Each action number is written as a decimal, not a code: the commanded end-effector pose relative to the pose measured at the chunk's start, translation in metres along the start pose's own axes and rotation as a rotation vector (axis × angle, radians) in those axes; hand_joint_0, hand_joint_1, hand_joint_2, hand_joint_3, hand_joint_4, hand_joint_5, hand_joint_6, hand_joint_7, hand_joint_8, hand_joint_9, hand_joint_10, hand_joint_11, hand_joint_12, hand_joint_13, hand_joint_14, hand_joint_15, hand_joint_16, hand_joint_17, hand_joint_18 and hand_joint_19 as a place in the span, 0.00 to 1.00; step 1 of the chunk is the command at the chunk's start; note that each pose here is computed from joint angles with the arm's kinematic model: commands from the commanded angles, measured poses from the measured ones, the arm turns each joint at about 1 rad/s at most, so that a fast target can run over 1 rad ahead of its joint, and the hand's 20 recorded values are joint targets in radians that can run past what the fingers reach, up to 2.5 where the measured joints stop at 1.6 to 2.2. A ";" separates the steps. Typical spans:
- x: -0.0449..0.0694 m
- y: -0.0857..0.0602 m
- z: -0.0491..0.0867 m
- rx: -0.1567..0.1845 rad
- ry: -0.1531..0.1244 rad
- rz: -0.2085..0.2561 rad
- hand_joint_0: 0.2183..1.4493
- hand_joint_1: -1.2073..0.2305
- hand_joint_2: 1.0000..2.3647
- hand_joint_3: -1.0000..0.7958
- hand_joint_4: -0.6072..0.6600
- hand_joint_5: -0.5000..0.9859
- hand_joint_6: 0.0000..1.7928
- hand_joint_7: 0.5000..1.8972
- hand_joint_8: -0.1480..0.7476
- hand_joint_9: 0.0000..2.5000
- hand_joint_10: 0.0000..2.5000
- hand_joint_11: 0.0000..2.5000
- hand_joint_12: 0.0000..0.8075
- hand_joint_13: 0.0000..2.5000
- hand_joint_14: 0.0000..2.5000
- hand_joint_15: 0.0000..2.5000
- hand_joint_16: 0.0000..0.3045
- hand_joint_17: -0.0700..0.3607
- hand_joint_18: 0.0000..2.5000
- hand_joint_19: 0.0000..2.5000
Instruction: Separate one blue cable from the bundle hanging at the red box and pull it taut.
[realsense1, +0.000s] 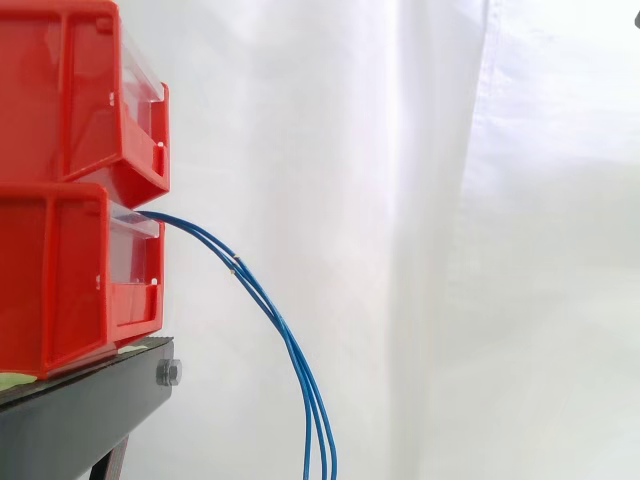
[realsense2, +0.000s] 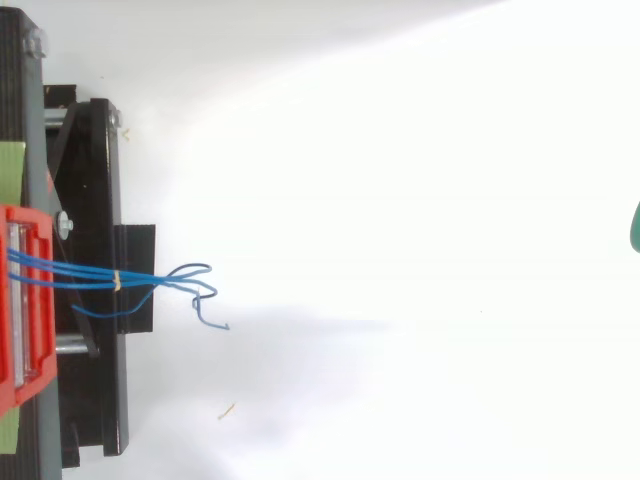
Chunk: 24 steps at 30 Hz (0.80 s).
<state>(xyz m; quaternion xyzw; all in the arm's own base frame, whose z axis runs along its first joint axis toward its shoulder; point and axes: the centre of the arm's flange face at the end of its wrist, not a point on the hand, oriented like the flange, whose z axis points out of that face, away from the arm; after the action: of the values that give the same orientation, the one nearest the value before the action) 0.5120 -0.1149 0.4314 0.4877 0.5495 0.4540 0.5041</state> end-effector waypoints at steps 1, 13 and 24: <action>0.000 0.000 0.000 0.000 0.000 0.000 0.20 0.44 0.00 0.28 0.60 0.19 0.28 0.17 0.48 0.19 0.00 0.03 0.44 0.19 0.00 0.05 0.19 0.47 0.14 0.08; 0.000 0.000 0.000 0.000 0.000 0.000 0.20 0.42 0.00 0.28 0.61 0.19 0.28 0.17 0.47 0.19 0.00 0.04 0.44 0.19 0.00 0.05 0.19 0.46 0.15 0.09; -0.001 0.000 0.000 0.003 -0.009 -0.002 0.21 0.43 0.00 0.28 0.61 0.19 0.28 0.17 0.48 0.19 0.00 0.04 0.44 0.19 0.00 0.05 0.18 0.45 0.15 0.09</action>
<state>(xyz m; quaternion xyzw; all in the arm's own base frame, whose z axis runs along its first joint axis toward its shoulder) 0.5117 -0.1149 0.4310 0.4881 0.5505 0.4533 0.5032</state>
